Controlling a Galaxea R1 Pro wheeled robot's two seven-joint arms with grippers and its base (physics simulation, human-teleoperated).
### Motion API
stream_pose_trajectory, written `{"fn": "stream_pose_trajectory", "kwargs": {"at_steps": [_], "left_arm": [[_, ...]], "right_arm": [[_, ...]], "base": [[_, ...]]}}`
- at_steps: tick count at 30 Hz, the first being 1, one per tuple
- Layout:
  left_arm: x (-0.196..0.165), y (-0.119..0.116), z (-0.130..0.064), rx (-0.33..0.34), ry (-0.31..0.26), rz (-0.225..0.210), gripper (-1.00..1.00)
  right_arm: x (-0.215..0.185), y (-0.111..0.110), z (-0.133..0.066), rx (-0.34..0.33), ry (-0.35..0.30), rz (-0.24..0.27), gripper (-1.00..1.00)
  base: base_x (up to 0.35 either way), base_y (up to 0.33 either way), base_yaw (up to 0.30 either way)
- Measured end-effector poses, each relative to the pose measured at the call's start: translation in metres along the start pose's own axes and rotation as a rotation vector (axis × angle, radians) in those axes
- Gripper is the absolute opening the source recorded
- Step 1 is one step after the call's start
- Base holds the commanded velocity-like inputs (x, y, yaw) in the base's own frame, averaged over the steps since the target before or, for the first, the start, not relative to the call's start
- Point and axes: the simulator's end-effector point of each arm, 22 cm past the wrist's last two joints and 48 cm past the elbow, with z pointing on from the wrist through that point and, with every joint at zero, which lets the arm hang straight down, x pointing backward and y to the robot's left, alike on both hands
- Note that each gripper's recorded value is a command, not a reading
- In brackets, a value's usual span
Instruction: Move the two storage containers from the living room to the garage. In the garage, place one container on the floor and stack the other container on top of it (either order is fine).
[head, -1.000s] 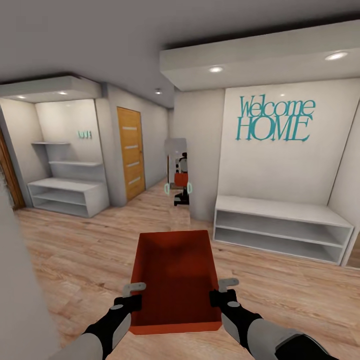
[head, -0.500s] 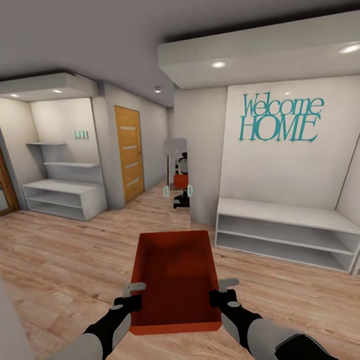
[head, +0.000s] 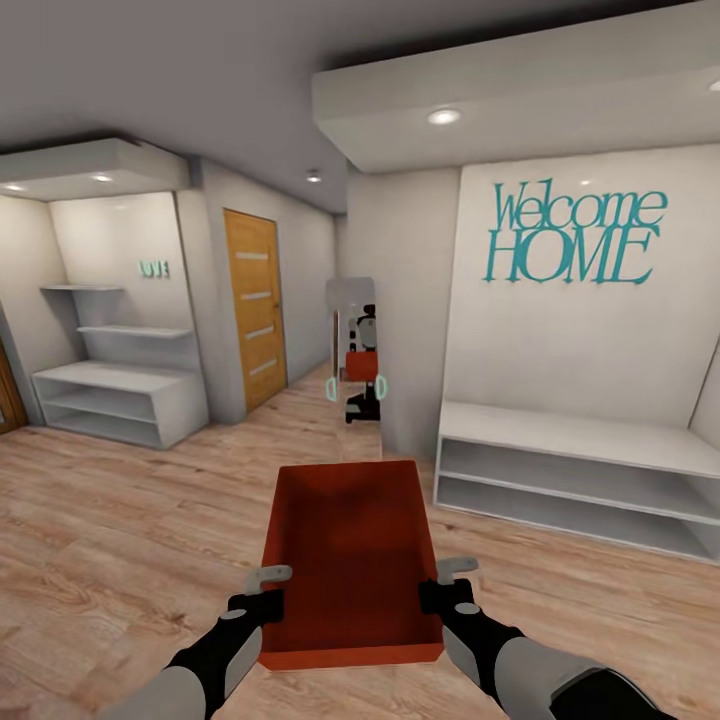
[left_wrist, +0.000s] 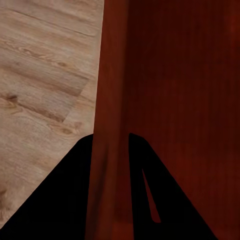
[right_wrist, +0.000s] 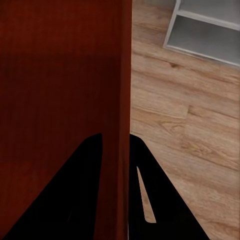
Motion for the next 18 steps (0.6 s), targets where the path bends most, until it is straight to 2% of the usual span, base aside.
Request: {"fn": "stream_pose_trajectory", "kwargs": {"at_steps": [10, 18], "left_arm": [[-0.0005, 0.0000, 0.0000, 0.000, -0.001, 0.000, -1.00], [-0.0005, 0.0002, 0.0000, 0.000, -0.001, 0.000, -1.00]], "right_arm": [[-0.0002, 0.0000, 0.0000, 0.000, -0.001, 0.001, -1.00], [-0.0003, 0.0002, 0.0000, -0.001, -0.001, 0.001, -1.00]], "base": [[0.322, 0.000, 0.009], [0.322, 0.000, 0.223]]}}
